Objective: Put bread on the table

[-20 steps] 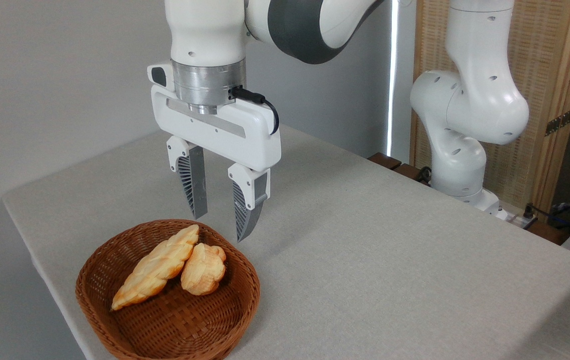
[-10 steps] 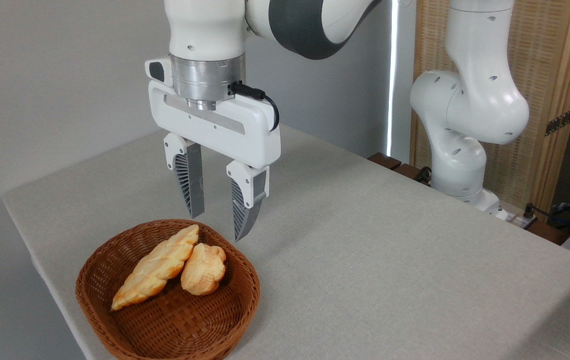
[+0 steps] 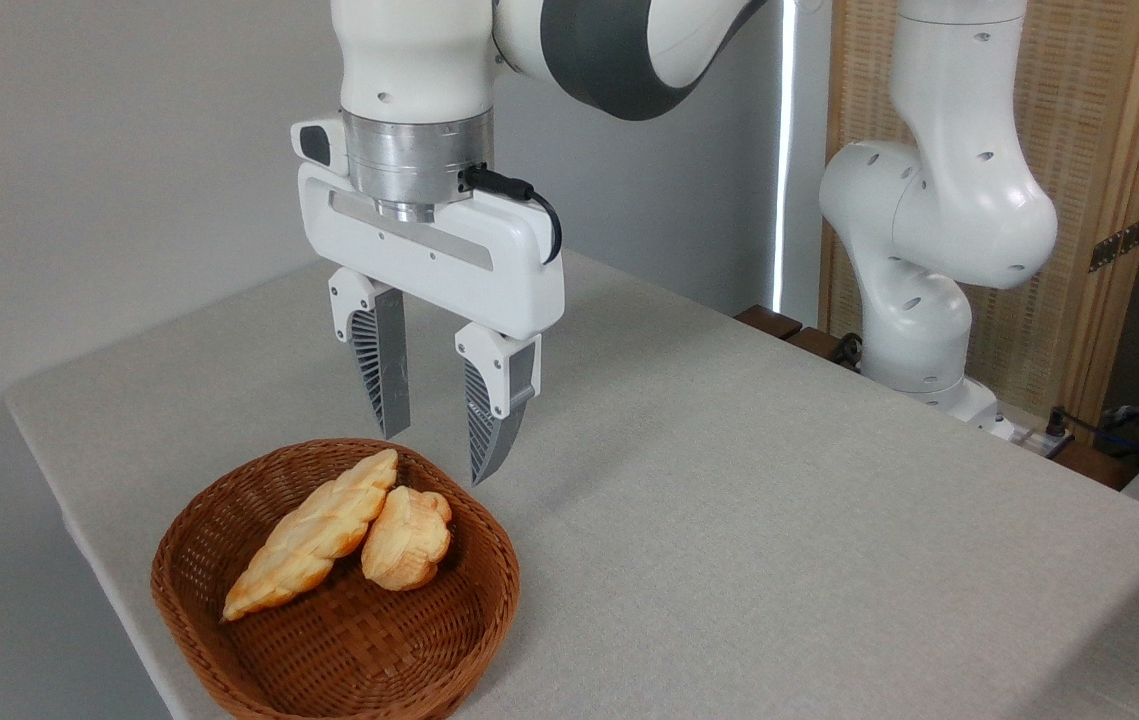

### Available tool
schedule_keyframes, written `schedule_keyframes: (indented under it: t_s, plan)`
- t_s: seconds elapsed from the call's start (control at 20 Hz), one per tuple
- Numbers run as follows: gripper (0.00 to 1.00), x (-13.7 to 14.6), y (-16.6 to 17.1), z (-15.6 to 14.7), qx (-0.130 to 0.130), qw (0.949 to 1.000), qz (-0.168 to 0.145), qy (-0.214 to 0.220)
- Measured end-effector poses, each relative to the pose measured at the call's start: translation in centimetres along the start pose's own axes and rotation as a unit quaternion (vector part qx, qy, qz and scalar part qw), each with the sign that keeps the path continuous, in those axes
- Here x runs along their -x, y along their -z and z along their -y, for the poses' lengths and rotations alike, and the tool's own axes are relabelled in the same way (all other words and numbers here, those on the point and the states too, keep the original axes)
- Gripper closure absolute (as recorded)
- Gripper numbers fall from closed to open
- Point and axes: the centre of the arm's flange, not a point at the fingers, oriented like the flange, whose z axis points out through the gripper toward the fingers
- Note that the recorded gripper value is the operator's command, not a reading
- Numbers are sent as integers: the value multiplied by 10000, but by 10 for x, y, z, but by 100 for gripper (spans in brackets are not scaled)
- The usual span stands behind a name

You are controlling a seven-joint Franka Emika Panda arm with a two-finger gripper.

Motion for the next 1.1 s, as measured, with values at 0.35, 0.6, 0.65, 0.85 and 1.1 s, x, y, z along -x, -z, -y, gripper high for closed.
schedule_keyframes:
  t_s: [0.35, 0.6, 0.65, 0.85, 1.1]
  plan:
    - [0, -11, 3, 3, -101, 9990, -428, 52]
    - [0, -40, -19, -2, -200, 9955, -930, 32]
    - [0, -46, -24, -7, -221, 9949, -984, -25]
    - [0, -73, -55, -32, -237, 9932, -1107, -265]
    - [0, -95, -95, -50, -252, 9916, -1189, -442]
